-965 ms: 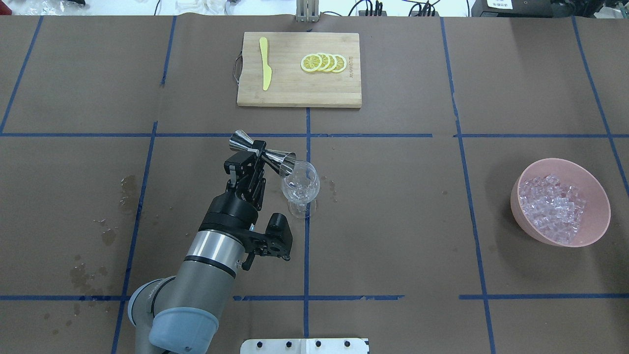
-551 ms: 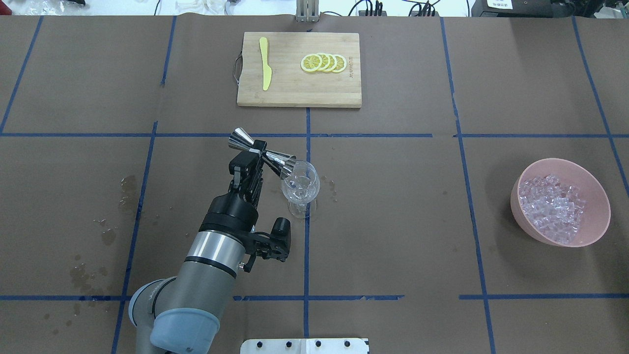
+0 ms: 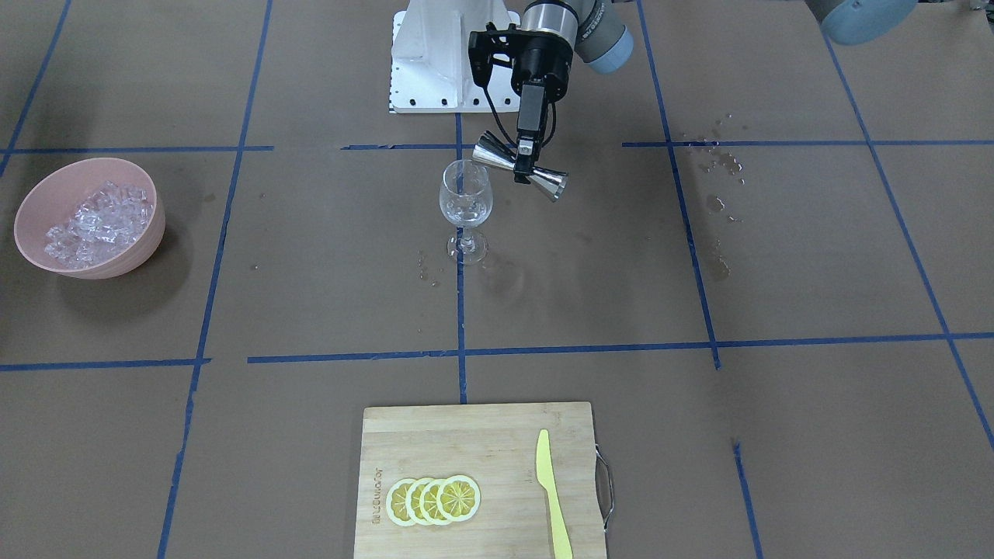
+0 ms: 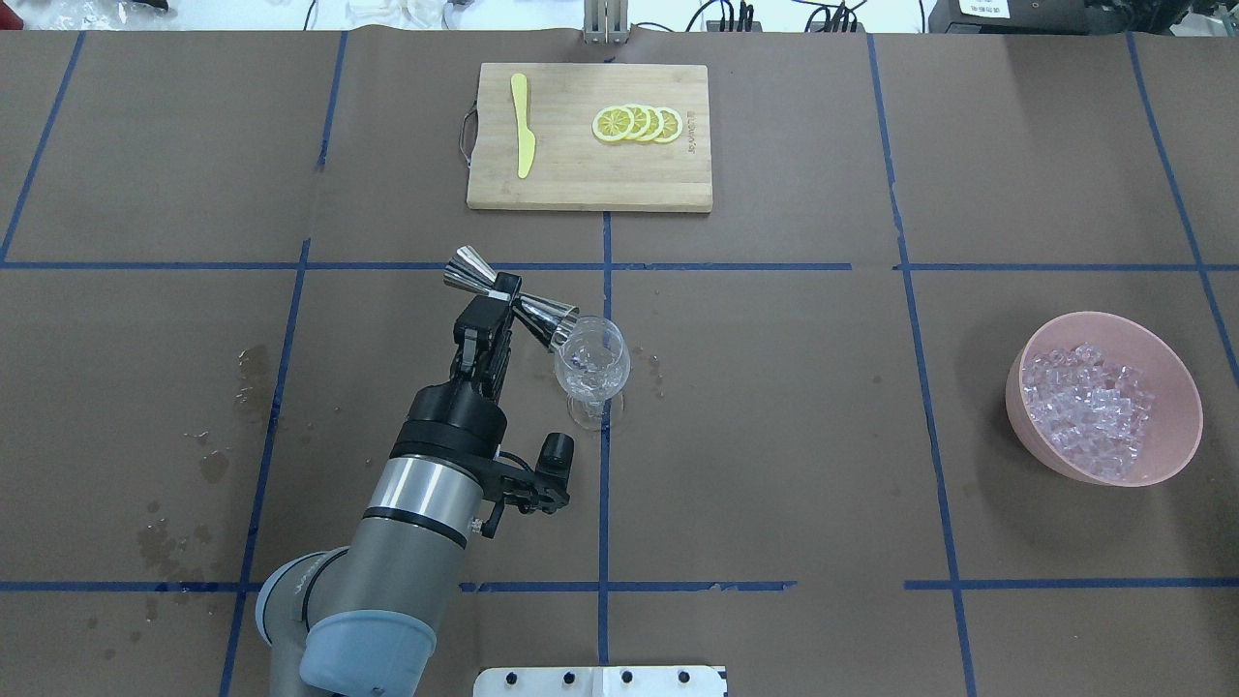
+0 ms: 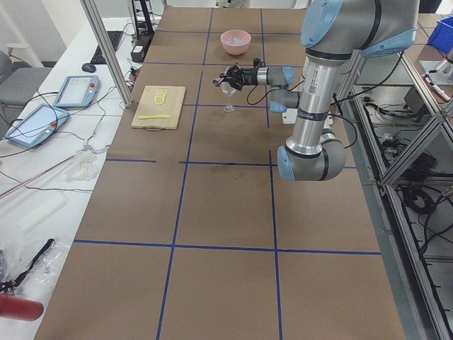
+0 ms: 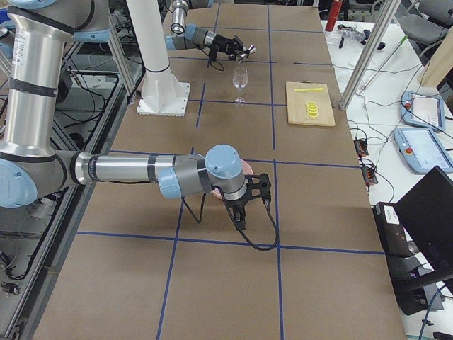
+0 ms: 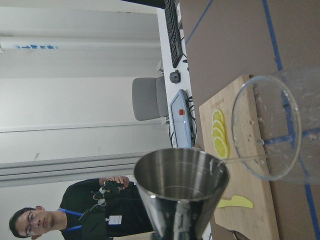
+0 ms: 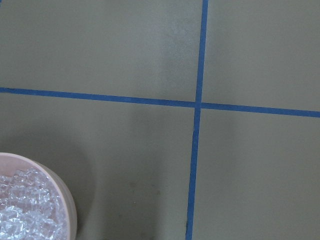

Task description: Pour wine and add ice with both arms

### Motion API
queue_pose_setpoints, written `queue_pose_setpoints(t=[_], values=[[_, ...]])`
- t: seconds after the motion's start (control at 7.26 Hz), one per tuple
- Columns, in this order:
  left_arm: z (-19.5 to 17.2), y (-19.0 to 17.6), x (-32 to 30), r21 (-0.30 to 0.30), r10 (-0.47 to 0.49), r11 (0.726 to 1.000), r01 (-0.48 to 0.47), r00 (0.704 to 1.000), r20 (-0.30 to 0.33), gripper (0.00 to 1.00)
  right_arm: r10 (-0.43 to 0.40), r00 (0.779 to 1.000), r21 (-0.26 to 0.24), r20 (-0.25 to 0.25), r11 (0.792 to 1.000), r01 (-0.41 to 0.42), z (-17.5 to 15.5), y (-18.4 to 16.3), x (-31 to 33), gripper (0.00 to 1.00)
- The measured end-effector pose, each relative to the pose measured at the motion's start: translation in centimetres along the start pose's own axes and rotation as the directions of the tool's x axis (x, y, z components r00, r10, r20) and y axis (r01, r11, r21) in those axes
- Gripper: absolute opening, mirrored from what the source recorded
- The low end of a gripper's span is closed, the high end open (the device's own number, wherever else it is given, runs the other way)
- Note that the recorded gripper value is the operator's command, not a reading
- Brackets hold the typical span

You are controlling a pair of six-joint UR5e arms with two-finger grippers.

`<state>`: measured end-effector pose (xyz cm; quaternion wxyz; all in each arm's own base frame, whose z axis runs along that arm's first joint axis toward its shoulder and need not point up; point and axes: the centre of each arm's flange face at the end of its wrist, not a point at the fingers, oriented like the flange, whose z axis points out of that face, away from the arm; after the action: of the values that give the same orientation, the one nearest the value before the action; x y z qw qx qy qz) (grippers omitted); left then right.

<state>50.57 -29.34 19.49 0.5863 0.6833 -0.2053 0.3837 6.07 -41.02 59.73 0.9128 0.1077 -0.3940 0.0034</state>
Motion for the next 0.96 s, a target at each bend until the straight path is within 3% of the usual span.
queue_pose_setpoints(t=[0.55, 0.96], values=[[-0.4, 2.0, -2.3, 0.062, -0.202, 0.978, 0.198, 0.977, 0.07, 0.0, 0.003, 1.0, -0.002, 0.0, 1.0, -0.003, 0.0, 0.1, 0.1, 1.0], [-0.5, 5.1, -1.4, 0.109, -0.296, 0.952, 0.288, 0.953, 0.068, 0.0, 0.01, 1.0, -0.008, 0.001, 1.0, -0.01, 0.2, 0.4, 0.3, 1.0]])
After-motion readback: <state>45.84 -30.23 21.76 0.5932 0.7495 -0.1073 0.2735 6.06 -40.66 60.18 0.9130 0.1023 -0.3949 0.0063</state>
